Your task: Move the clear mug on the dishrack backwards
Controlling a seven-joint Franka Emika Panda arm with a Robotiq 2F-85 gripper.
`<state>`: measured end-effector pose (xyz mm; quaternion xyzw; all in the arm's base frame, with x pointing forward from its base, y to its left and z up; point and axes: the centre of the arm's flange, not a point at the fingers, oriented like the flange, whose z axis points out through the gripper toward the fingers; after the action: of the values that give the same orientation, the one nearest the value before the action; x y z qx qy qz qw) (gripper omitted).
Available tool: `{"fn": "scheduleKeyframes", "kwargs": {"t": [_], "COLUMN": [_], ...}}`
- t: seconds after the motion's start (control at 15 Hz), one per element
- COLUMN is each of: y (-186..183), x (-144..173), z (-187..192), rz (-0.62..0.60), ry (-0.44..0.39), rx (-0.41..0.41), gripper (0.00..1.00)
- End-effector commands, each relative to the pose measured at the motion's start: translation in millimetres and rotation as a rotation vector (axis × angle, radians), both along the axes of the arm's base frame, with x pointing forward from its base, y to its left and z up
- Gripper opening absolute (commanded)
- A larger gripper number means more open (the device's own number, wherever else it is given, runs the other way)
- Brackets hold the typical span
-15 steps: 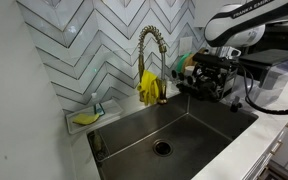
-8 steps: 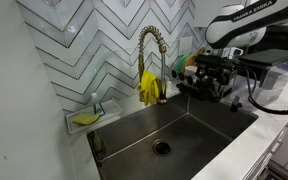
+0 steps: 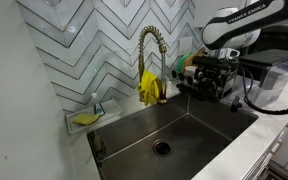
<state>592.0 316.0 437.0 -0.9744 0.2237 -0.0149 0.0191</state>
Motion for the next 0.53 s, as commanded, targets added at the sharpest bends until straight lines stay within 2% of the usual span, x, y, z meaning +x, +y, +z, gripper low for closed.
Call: {"fn": "scheduleKeyframes", "kwargs": {"t": [0.0, 0.47], "y": [5, 1], "x": [4, -2], "z": [3, 22], "rz": [-0.026, -0.065], "ry": [0.018, 0.022], "rx": [-0.031, -0.037], "gripper": [0.59, 0.56]}}
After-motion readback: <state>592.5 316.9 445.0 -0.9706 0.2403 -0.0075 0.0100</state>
